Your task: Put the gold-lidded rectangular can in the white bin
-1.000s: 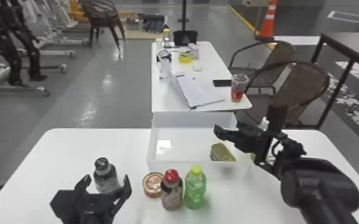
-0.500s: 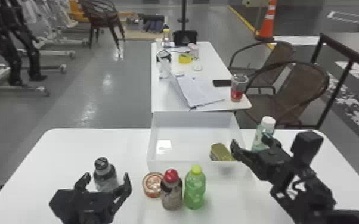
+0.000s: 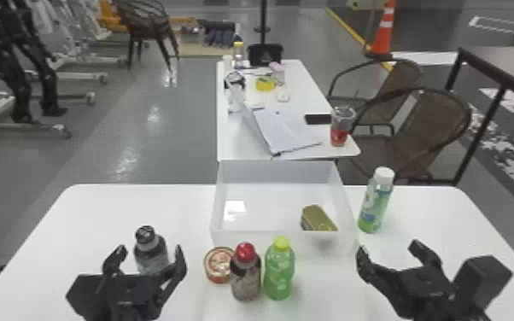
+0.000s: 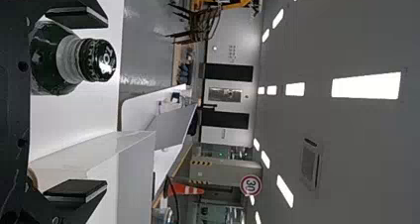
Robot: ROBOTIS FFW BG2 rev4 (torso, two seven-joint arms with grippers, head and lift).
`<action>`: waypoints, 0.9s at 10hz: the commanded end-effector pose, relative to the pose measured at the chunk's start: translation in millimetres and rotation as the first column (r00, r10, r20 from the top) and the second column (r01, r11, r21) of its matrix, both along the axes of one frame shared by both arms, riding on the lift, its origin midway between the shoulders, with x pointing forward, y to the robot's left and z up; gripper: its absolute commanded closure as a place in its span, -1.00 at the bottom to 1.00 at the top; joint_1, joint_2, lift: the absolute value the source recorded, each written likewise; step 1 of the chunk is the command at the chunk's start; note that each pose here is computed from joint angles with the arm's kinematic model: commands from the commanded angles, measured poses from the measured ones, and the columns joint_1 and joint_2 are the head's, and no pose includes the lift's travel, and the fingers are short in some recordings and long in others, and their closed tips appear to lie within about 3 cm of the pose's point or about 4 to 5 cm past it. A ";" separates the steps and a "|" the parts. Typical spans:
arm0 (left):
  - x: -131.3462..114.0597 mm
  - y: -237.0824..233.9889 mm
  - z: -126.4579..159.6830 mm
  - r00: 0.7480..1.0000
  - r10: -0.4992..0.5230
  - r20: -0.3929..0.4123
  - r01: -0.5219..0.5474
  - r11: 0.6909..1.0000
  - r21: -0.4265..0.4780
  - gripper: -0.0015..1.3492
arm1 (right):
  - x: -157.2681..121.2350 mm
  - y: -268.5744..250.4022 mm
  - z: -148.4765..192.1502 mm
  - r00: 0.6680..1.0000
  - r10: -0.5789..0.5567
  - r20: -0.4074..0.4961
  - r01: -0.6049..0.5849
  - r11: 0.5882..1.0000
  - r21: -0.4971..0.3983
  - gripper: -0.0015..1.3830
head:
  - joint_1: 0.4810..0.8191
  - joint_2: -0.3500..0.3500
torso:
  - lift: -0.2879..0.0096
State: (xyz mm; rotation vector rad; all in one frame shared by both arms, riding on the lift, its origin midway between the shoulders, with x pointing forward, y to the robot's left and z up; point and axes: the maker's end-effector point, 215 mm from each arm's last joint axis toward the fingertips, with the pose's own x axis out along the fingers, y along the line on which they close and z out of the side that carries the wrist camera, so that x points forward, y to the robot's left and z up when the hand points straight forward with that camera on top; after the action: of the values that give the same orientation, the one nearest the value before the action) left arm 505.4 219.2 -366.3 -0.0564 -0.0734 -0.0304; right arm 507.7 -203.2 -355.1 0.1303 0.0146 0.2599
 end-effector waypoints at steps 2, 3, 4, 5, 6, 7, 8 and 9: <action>-0.7 -1.5 4.6 1.000 -0.002 0.015 0.001 1.000 0.014 -0.76 | -21.1 -1.7 -14.9 1.000 -0.027 0.004 0.027 0.999 -0.020 -0.88 | -0.60 0.00 | 0.26; -1.1 -1.7 6.8 1.000 0.000 0.021 -0.001 1.000 0.020 -0.76 | -21.7 -0.4 -18.0 0.999 -0.035 0.015 0.035 0.999 -0.023 -0.89 | -0.60 0.00 | 0.26; -1.7 0.8 11.3 0.999 0.007 0.033 -0.009 0.999 0.031 -0.76 | -20.9 0.3 -12.5 0.999 -0.034 0.033 0.036 0.998 -0.042 -0.89 | -0.60 0.00 | 0.26; -1.9 0.8 12.5 0.999 0.007 0.035 -0.009 0.999 0.031 -0.76 | -20.8 -0.5 -12.0 0.999 -0.038 0.036 0.040 0.998 -0.048 -0.89 | -0.60 0.00 | 0.26; -2.2 1.1 13.0 0.999 0.009 0.035 -0.010 0.999 0.031 -0.76 | -21.0 -1.3 -12.2 0.998 -0.048 0.037 0.049 0.998 -0.044 -0.89 | -0.60 0.00 | 0.26; -1.9 1.4 13.2 0.999 0.011 0.033 -0.012 0.999 0.034 -0.76 | -20.6 -2.9 -12.4 0.998 -0.057 0.036 0.059 0.997 -0.044 -0.89 | -0.60 0.00 | 0.26; -1.8 1.4 13.6 0.999 0.012 0.033 -0.013 0.999 0.038 -0.76 | -20.9 -4.1 -11.3 0.997 -0.070 0.038 0.072 0.996 -0.043 -0.90 | -0.60 0.00 | 0.26; -3.6 3.4 13.8 0.999 0.025 0.033 -0.027 0.999 0.045 -0.76 | -22.0 -7.3 -9.7 0.995 -0.096 0.041 0.098 0.994 -0.052 -0.93 | -0.60 0.00 | 0.26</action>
State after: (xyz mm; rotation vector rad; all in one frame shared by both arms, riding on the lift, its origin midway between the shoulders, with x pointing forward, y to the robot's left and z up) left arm 502.8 224.0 -352.5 -0.0111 -0.1064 -0.0066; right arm 486.7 -211.9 -366.7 0.0768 -0.0192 0.1657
